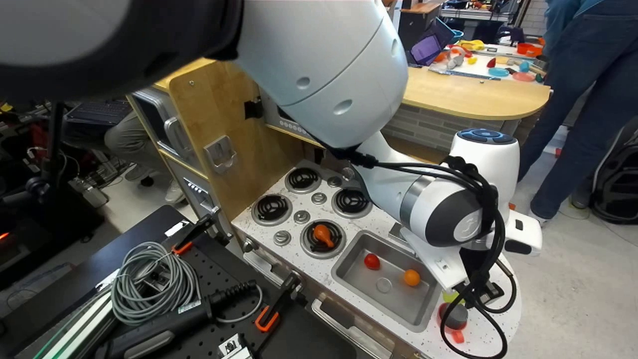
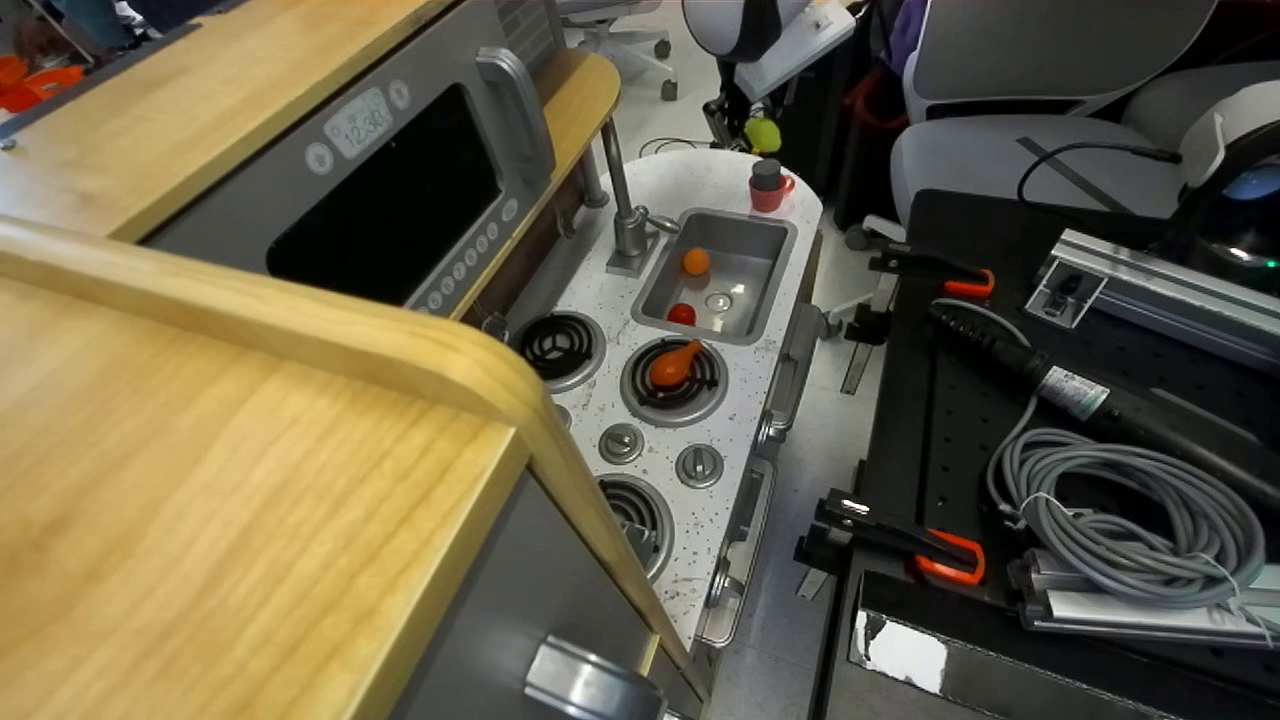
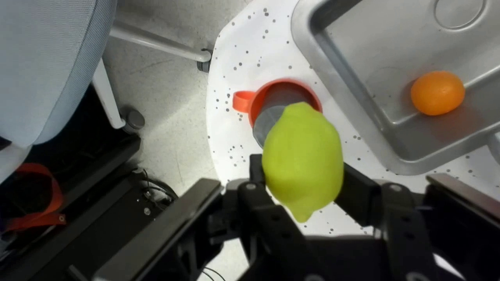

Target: Take the lemon out of the sink and put it on the counter

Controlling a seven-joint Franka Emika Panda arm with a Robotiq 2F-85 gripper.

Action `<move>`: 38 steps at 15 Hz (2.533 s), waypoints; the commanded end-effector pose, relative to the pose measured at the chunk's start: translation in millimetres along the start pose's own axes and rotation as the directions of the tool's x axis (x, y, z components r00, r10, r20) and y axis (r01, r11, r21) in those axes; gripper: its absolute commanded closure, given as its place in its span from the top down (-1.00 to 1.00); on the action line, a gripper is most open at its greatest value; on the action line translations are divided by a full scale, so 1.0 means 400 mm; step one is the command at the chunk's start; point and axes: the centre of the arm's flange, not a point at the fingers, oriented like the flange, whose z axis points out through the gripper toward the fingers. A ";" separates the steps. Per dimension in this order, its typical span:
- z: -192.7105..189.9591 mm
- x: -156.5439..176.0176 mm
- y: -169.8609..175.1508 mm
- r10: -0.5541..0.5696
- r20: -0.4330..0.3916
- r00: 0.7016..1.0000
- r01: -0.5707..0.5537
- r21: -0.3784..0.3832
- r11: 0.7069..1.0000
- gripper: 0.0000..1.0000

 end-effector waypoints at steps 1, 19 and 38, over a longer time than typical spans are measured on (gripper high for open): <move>0.072 0.082 -0.028 0.115 0.050 0.992 -0.115 -0.003 0.993 -0.64; 0.214 0.200 -0.163 0.192 0.074 0.979 -0.195 0.026 0.980 -0.64; 0.000 0.087 -0.155 0.073 0.001 0.997 -0.072 0.098 0.993 1.00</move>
